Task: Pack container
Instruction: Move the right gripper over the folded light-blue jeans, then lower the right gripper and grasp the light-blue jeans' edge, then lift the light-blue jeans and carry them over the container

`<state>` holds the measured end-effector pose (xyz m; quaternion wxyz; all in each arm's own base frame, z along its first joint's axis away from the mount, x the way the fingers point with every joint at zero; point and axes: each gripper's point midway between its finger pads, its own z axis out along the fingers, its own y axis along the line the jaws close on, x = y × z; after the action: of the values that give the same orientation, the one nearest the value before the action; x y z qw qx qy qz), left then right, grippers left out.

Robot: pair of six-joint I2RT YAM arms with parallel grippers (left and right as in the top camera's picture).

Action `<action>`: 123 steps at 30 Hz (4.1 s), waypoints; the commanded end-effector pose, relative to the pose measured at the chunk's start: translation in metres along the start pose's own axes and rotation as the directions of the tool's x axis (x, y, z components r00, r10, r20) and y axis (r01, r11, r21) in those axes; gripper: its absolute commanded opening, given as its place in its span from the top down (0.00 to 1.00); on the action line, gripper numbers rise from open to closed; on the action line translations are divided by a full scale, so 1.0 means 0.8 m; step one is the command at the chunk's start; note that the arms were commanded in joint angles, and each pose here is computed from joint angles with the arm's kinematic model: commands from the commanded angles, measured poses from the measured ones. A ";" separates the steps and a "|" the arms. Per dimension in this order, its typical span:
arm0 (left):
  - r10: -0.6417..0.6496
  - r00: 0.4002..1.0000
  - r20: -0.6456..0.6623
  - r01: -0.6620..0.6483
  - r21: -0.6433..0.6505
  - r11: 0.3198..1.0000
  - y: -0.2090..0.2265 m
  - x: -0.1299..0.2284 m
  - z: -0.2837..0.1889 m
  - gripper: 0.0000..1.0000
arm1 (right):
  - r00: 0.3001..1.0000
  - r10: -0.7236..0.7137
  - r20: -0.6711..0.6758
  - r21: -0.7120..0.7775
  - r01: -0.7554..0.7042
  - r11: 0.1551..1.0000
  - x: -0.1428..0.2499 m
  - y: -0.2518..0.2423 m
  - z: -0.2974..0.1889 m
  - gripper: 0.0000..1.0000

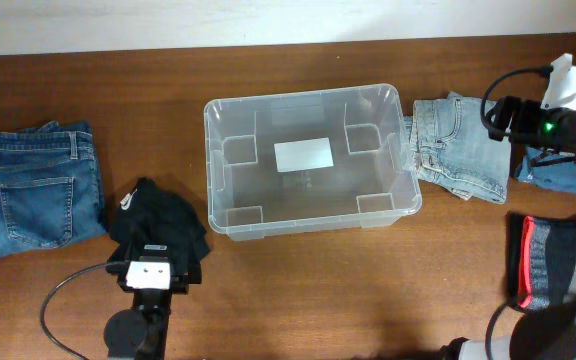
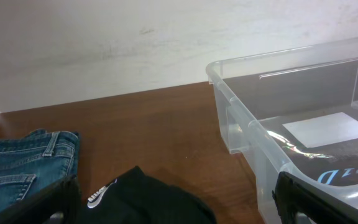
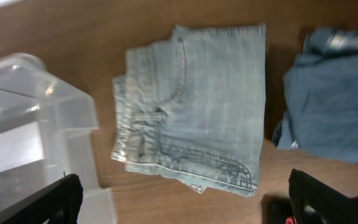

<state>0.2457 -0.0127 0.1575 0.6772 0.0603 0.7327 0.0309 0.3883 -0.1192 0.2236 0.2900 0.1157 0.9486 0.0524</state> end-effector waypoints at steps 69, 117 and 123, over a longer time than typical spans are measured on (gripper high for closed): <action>0.006 1.000 0.003 -0.006 0.005 1.000 -0.002 0.001 0.000 0.01 | 0.842 0.386 -0.377 0.037 -0.402 0.915 0.144 -0.079 0.217 0.96; 0.006 1.000 0.003 -0.006 0.005 1.000 -0.002 0.001 0.000 0.01 | 0.991 -0.074 0.112 -0.145 0.090 0.985 -0.117 0.132 -0.134 0.96; 0.006 1.000 0.003 -0.006 0.005 1.000 -0.002 0.001 0.000 0.01 | 0.977 -0.133 0.169 -0.210 0.168 0.963 -0.106 0.194 -0.174 0.96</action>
<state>0.2457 -0.0127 0.1575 0.6772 0.0603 0.7327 0.0309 0.4263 -0.0223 0.3658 0.3191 0.0461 0.9401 0.1106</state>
